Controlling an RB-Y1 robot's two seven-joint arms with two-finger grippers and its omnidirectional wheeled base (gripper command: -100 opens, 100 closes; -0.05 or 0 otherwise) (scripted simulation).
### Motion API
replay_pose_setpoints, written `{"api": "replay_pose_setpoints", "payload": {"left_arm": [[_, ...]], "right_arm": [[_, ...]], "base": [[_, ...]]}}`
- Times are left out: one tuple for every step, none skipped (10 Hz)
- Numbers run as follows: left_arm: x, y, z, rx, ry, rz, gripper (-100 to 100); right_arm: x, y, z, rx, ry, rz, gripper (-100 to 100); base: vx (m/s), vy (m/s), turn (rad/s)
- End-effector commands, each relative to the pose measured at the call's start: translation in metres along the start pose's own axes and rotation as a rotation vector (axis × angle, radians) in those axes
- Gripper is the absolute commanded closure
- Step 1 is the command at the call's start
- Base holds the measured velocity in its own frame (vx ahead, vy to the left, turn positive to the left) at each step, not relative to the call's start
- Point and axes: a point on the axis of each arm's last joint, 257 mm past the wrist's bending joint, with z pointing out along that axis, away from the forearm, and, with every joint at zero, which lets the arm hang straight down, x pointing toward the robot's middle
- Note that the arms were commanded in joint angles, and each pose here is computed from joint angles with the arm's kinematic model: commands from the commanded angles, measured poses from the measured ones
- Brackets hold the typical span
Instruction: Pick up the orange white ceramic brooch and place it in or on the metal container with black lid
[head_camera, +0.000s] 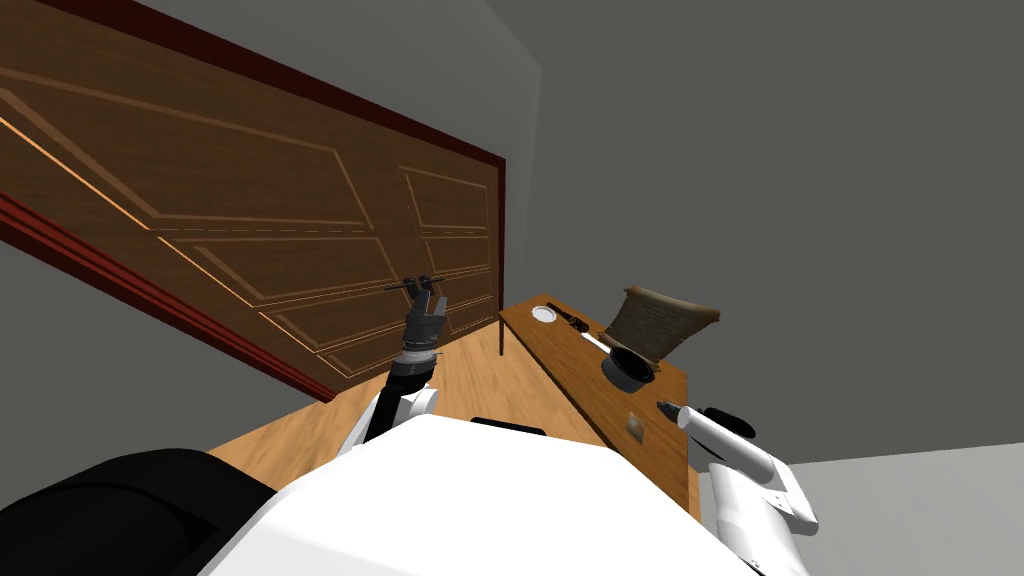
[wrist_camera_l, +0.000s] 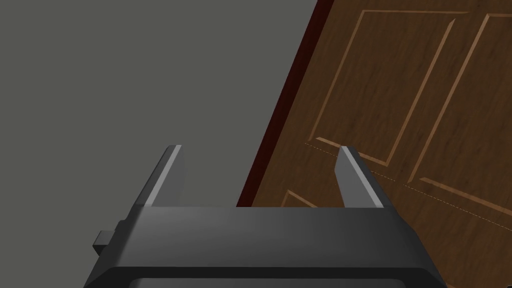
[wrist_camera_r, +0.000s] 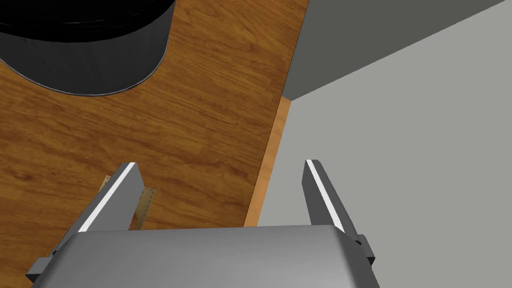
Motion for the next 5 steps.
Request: {"api": "replay_pose_setpoints", "payload": {"left_arm": [[0.000, 0.000, 0.000, 0.000, 0.000, 0.000, 0], [0.000, 0.000, 0.000, 0.000, 0.000, 0.000, 0], [0.000, 0.000, 0.000, 0.000, 0.000, 0.000, 0], [0.000, 0.000, 0.000, 0.000, 0.000, 0.000, 0], [0.000, 0.000, 0.000, 0.000, 0.000, 0.000, 0]], "right_arm": [[-0.017, 0.001, 0.004, 0.010, -0.051, 0.035, -100], [-0.034, 0.005, 0.006, 0.017, -0.108, 0.098, -100], [-0.045, 0.002, 0.009, 0.023, -0.131, 0.101, -100], [-0.063, 0.003, 0.010, 0.031, -0.189, 0.162, -100], [-0.072, 0.001, 0.011, 0.036, -0.207, 0.164, -100]], "base": [[0.016, -0.011, 0.097], [0.023, -0.018, 0.097], [0.023, -0.019, 0.058], [0.026, -0.019, 0.099], [0.025, -0.016, 0.061]]}}
